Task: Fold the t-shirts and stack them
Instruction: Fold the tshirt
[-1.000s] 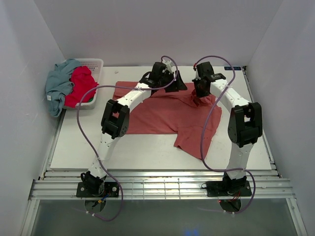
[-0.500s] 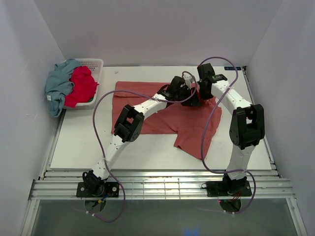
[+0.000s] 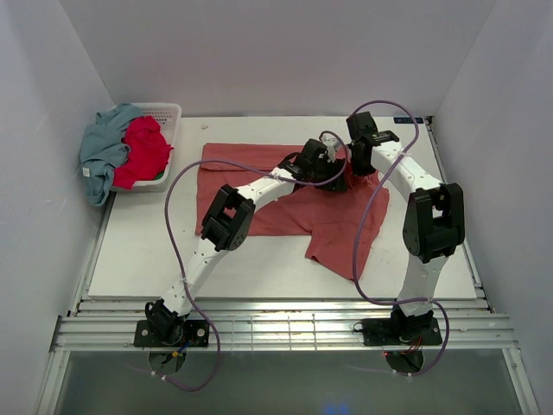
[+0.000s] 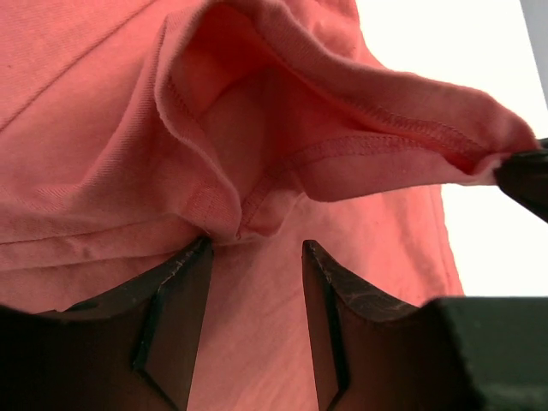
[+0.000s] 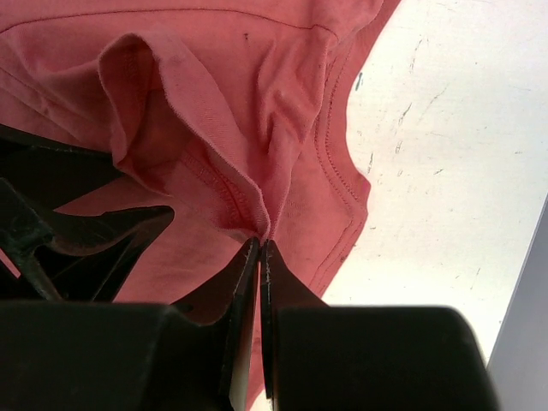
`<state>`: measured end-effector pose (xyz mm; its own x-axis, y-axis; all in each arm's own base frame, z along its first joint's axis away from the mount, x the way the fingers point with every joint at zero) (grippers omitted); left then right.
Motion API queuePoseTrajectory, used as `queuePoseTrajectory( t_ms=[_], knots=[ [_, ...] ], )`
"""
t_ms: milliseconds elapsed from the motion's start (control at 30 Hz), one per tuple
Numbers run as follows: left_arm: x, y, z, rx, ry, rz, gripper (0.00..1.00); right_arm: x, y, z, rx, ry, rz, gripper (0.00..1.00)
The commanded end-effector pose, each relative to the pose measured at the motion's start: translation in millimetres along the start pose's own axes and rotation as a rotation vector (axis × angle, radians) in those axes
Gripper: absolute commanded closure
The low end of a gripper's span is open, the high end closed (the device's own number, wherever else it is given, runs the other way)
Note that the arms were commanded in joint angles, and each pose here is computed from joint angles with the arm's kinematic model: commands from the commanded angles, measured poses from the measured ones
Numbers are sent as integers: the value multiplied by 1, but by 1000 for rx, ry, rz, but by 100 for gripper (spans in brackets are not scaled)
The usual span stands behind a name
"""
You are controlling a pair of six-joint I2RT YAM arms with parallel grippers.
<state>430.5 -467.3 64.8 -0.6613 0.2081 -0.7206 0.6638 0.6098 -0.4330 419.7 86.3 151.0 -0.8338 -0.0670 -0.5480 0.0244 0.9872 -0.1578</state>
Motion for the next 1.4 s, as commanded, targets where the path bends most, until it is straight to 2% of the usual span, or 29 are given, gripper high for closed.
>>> queuePoseTrajectory(
  t_ms=[0,267,433,467,700,1033,1367],
  knots=[
    [-31,-13,-19,-41,-72,71,43,-6,-8,-15,10,-38,29,92],
    [-33,-6,-12,-73,-93,74,39,-7,-9,-14,3,-37,28,92],
    [-37,1,-10,-117,-115,92,41,-7,-8,-11,-5,-30,27,92],
    [-37,2,-10,-125,-114,92,42,-7,-9,-11,-3,-31,29,92],
    [-32,11,-9,-173,-109,94,71,-6,-10,-9,0,-28,29,92],
    [-34,8,-23,-191,-107,100,83,6,-13,-6,16,-4,24,92],
    [-26,-7,-77,-211,-87,98,84,34,-29,-12,102,57,26,92]
  ],
)
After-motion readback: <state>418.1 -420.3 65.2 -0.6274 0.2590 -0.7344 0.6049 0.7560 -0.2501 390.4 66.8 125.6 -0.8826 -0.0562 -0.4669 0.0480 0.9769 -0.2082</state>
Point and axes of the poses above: each gripper's point midway between its finger pads, its own z axis out along the fingers, its own y axis along the line the jaws close on, x = y × z, the point moved 4 cm from there along -z, back along the fingers, and after that the axes turned 8 degrees about z, right-handed, at the moved point
